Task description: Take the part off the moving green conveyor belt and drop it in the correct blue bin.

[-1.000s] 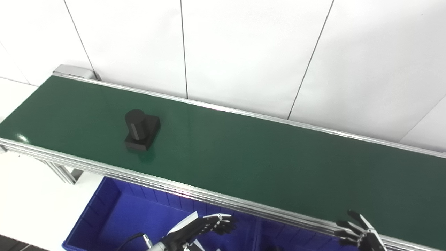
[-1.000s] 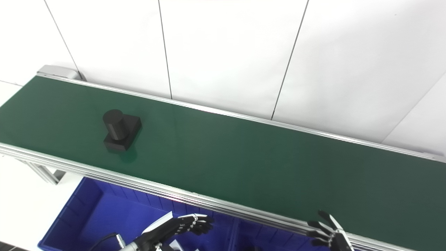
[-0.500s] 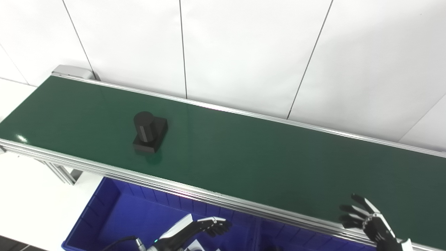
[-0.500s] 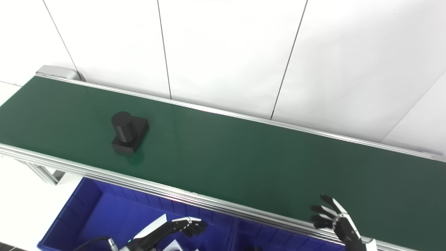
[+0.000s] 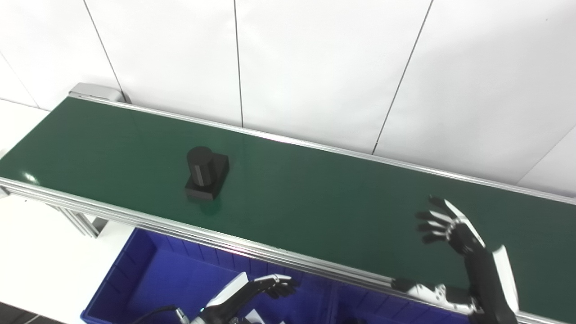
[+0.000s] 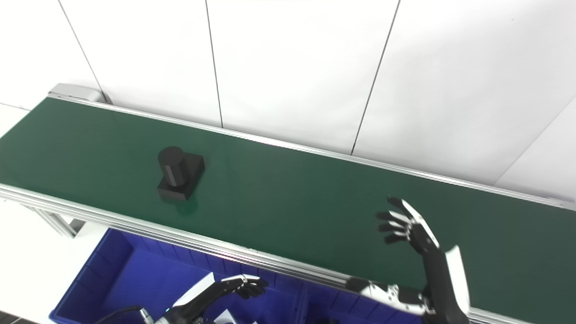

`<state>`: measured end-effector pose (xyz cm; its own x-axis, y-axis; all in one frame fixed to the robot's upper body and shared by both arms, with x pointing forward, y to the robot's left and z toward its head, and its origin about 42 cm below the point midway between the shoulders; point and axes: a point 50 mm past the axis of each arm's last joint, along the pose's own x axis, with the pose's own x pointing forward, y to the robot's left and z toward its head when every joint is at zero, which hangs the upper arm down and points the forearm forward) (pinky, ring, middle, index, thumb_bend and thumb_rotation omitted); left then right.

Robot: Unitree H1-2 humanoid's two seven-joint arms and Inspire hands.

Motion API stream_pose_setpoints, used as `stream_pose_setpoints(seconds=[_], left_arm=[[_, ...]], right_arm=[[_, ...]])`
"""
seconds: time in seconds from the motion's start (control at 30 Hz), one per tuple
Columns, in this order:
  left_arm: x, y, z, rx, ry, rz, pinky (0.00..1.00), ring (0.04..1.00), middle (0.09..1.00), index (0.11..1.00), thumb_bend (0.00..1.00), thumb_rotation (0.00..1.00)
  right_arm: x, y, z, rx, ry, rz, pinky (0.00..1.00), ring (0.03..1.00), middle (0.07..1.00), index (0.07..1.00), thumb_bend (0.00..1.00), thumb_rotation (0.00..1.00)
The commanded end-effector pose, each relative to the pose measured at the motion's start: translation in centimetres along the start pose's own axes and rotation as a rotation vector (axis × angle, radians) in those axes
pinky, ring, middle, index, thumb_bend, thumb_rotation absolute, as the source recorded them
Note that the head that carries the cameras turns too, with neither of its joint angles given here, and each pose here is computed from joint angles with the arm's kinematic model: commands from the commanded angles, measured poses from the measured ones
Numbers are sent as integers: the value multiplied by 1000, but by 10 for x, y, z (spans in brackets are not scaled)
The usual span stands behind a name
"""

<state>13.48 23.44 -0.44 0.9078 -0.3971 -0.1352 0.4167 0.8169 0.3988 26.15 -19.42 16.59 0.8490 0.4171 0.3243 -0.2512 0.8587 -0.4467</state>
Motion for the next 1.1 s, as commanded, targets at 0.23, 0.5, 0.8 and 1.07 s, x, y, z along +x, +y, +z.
stream_pose_setpoints(seconds=[0.23,0.5,0.8,1.07], left_arm=[[0,10,7,10,-59,23,716,746,776,809,993,194],[0,10,10,6,-70,21,702,734,767,802,996,175],[0,9,12,10,-82,23,694,728,755,796,1000,177],[1,6,15,9,-93,25,672,712,743,793,1000,165]], right_arm=[[52,1,22,-42,-24,44,604,707,774,896,830,327],[86,4,25,-114,3,117,626,743,803,916,842,394],[129,26,23,-151,27,218,647,739,813,932,870,419],[154,50,26,-164,35,254,644,739,812,925,885,443]])
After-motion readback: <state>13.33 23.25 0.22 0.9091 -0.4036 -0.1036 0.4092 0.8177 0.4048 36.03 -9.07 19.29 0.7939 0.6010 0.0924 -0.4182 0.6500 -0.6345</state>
